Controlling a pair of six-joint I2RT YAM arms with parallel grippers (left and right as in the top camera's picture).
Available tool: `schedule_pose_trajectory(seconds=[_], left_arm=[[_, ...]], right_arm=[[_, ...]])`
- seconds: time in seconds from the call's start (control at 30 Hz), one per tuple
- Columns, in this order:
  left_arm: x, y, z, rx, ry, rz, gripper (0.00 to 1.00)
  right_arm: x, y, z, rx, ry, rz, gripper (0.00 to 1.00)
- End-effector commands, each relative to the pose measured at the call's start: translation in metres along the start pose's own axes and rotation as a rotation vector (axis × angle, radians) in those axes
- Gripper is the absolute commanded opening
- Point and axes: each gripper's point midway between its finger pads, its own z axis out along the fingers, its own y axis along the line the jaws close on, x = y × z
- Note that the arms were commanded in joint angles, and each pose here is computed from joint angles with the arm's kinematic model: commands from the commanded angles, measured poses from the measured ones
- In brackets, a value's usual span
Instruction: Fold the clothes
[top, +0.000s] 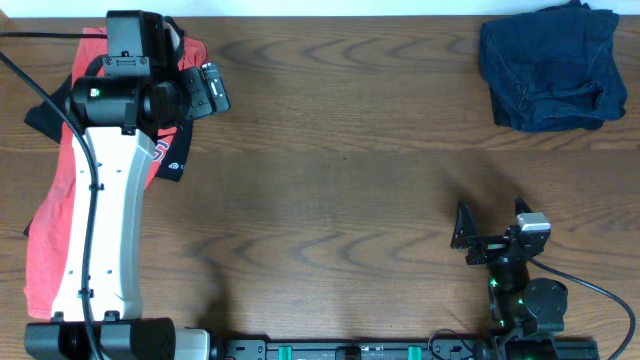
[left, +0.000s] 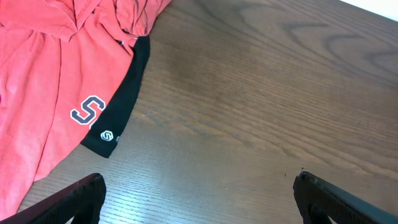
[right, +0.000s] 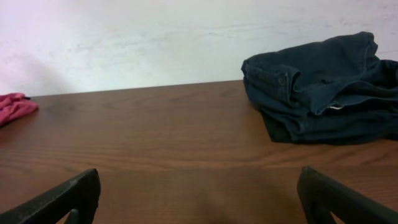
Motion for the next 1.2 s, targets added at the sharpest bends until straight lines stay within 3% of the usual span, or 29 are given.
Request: schedule_pose_trajectory(seconds=[0.0,0.47,0.8,1.17], left_arm=[[0.001,0.004,0.005,-0.015,0.012,0.009,0.98],[0.002,0.011,-0.009,-0.053,-0.012,0.009,0.98],[-0.027,0.010,-0.058,0.009,-0.409,0.003,0.98],[0.043,0.049,-0.055,0.042,-0.652,-0.035,0.98]], right_arm=[[0.000,-0.002,0.000,0.009,-0.002,-0.014,0.99],[0.000,-0.002,0.000,0.009,-0.002,-0.014,0.99],[0.000,-0.002,0.000,0.009,-0.002,-0.014,0.99],[0.000,-0.002,0.000,0.009,-0.002,-0.014,0.99]])
